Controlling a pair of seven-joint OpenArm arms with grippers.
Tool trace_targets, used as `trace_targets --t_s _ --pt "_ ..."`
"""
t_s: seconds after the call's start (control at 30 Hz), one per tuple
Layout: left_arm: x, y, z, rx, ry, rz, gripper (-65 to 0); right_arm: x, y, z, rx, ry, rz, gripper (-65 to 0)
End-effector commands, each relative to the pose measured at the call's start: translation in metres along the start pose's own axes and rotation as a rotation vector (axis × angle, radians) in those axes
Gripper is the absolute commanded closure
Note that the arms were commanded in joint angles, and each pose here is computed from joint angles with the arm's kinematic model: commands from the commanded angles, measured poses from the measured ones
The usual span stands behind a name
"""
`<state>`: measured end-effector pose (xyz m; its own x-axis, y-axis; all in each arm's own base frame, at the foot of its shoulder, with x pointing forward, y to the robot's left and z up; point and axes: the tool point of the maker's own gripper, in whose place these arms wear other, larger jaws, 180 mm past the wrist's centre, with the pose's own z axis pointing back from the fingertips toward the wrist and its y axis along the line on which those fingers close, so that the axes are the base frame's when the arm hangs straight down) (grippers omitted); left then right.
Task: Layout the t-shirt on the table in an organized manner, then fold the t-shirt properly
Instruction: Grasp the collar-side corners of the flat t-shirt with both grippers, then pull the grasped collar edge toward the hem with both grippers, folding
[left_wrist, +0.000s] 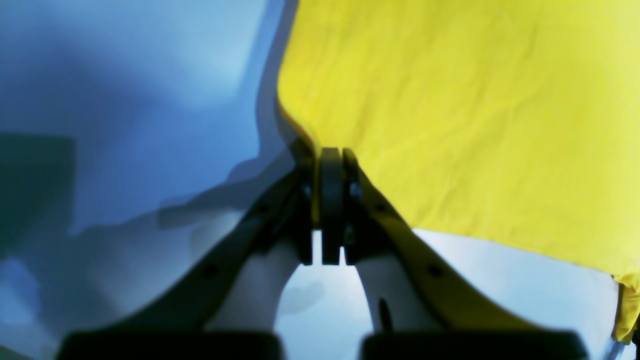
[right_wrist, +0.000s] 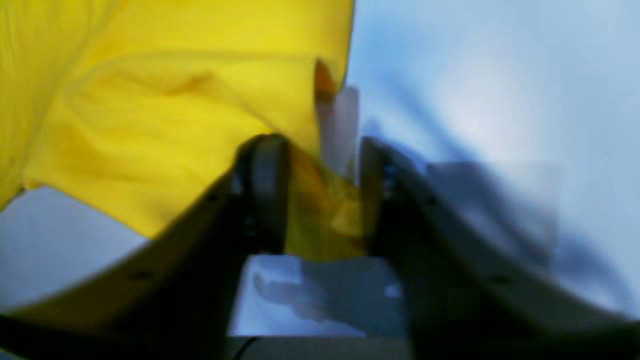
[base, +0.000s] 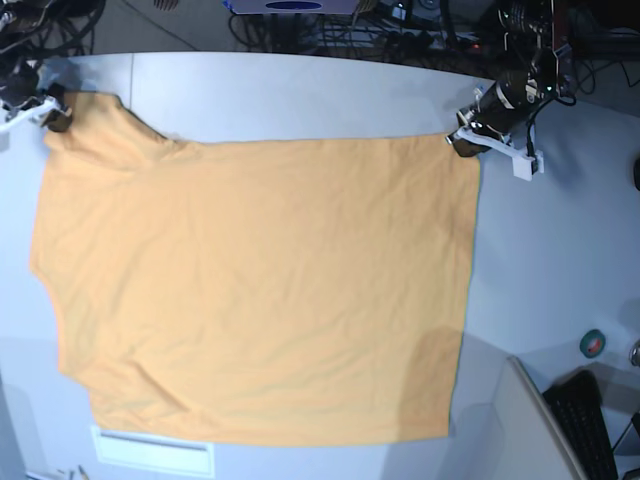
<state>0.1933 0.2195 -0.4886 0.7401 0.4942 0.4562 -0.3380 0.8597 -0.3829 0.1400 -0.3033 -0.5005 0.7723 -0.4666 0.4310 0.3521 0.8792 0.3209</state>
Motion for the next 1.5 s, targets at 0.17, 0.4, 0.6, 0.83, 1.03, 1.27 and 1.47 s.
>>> trace_targets --t_s 0.17,0.4,0.6,0.83,1.03,1.27,1.47 --pt "0.007 -0.001 0.002 -0.006 -0.021 -0.009 0.0 0.002 -0.006 0.007 -0.011 0.016 0.019 0.0" --pt "0.01 0.005 0.006 0.005 -0.021 -0.03 0.0 -0.006 -0.01 0.025 -0.049 0.089 0.079 0.0" --pt "0.011 0.007 0.007 0.008 -0.024 -0.03 0.0 -0.004 0.0 0.04 -0.072 0.078 0.135 0.0" --pt "0.012 0.005 0.013 0.004 -0.033 -0.043 0.0 -0.007 0.0 0.047 -0.088 0.126 0.156 0.0" --pt "0.031 -0.019 0.038 -0.042 -0.099 -0.125 0.0 0.013 0.012 0.058 -0.105 0.068 0.216 0.0" --pt "0.065 -0.044 0.04 -0.092 -0.184 -0.152 0.0 0.066 0.062 0.046 -0.034 -0.009 0.407 0.0" --pt "0.081 -0.056 0.023 -0.109 -0.133 -0.139 0.0 0.117 0.093 0.037 -0.01 -0.107 0.404 0.0"
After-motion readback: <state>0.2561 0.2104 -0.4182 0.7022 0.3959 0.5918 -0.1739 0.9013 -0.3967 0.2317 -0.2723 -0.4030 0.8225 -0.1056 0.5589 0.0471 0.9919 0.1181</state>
